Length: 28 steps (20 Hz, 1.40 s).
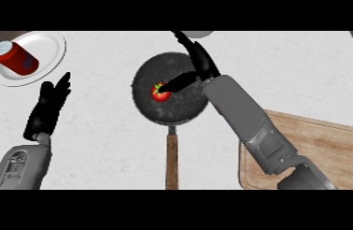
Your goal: Pick the tomato from the cutting board and place it in the pan
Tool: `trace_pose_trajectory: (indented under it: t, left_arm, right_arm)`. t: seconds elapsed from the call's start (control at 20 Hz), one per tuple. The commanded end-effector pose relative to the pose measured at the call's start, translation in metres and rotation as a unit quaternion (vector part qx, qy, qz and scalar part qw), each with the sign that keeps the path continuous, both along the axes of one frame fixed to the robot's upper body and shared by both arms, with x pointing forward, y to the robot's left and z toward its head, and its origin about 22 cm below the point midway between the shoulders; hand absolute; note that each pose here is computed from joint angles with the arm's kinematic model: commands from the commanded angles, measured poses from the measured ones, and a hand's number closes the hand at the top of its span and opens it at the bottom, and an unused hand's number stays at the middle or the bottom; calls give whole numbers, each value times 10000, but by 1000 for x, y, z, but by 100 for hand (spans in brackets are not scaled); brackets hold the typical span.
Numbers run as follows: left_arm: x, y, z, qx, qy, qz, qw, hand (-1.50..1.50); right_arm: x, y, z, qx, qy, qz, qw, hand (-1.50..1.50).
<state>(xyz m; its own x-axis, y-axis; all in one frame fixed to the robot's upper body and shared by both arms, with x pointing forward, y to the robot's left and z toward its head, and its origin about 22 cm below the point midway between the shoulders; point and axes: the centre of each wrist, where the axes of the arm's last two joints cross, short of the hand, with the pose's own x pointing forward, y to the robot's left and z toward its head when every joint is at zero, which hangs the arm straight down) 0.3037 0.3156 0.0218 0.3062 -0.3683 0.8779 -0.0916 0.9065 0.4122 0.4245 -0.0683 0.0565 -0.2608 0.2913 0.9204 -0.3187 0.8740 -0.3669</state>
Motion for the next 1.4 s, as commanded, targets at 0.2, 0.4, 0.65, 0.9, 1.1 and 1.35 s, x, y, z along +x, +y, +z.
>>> trace_pose_trajectory:
  t: [0.2,0.4,0.65,0.9,1.1,1.35]
  left_arm:
    - [-18,32,-3,48,75,290,9995,0]
    - [-16,33,2,-39,29,243,9997,0]
    - [-25,16,-9,-1,-65,272,9996,0]
    - [-10,28,10,44,-37,348,9994,0]
    - [-8,26,9,9,-31,319,9995,0]
    - [-8,14,0,14,-94,217,9997,0]
  right_arm:
    - [32,-82,31,543,38,-367,9978,-150]
    - [41,-131,49,600,-15,-423,9973,-150]
    - [36,-199,48,400,106,-260,9988,-150]
    - [22,-260,52,312,84,-124,9994,-150]
    - [19,-284,68,259,8,-19,9997,-150]
    - [17,-295,73,210,-83,-122,9997,-150]
